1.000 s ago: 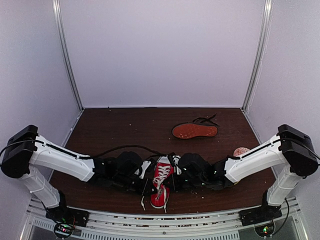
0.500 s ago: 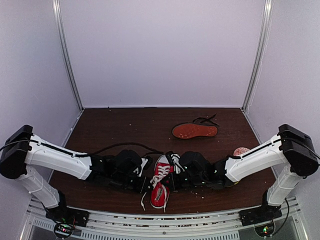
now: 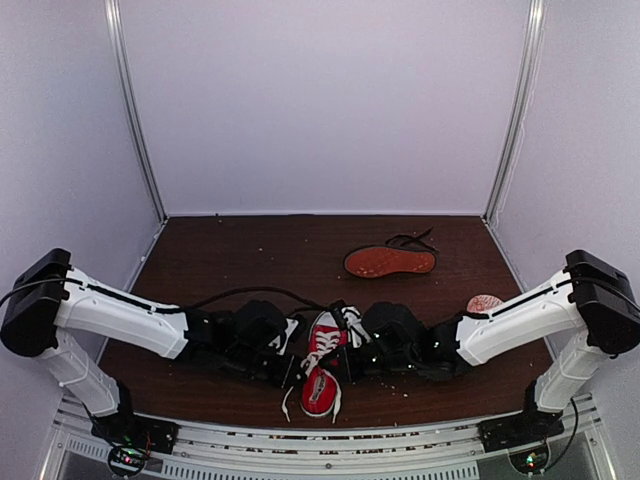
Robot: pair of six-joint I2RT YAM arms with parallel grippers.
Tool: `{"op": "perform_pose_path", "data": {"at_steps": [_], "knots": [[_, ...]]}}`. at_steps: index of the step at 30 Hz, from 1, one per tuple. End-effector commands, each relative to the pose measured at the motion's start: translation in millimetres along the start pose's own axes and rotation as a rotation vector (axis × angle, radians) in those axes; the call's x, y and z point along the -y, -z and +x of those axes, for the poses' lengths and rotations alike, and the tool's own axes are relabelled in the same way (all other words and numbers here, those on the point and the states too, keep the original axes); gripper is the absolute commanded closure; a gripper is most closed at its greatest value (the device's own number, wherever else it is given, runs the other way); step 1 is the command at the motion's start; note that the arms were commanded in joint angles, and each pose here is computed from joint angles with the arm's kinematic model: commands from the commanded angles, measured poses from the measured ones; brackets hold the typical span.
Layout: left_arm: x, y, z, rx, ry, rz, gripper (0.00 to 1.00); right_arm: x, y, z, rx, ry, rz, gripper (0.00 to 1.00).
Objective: Tie the shoes
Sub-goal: Cross the half-tied shoelace with the shoelace loop.
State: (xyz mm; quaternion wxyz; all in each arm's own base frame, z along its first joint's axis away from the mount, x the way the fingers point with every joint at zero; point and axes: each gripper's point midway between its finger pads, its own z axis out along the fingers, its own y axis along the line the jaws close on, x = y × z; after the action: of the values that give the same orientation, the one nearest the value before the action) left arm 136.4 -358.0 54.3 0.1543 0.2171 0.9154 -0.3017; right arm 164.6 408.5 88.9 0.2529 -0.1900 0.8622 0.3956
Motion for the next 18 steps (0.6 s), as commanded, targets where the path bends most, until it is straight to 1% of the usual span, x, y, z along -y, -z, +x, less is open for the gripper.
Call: {"op": "perform_pose_path", "data": {"at_steps": [1,8,10,14,18], "knots": [[2,-3,-1,-0.026,-0.019,-0.003,1.00,-8,4,-12,0.042,0.030,-0.005,1.00],[3,5,-11,0.017,-0.023,-0.015,0.99,1,-11,1,-0.006,0.023,0.018,1.00],[3,11,-17,0.047,-0.023,-0.027,0.93,4,-13,4,-0.017,0.017,0.019,1.00],[2,30,-34,0.120,-0.020,-0.049,0.74,11,-14,12,-0.030,0.008,0.031,1.00],[5,51,-58,0.192,-0.028,-0.042,0.62,16,-13,18,-0.038,-0.005,0.037,1.00]]}}
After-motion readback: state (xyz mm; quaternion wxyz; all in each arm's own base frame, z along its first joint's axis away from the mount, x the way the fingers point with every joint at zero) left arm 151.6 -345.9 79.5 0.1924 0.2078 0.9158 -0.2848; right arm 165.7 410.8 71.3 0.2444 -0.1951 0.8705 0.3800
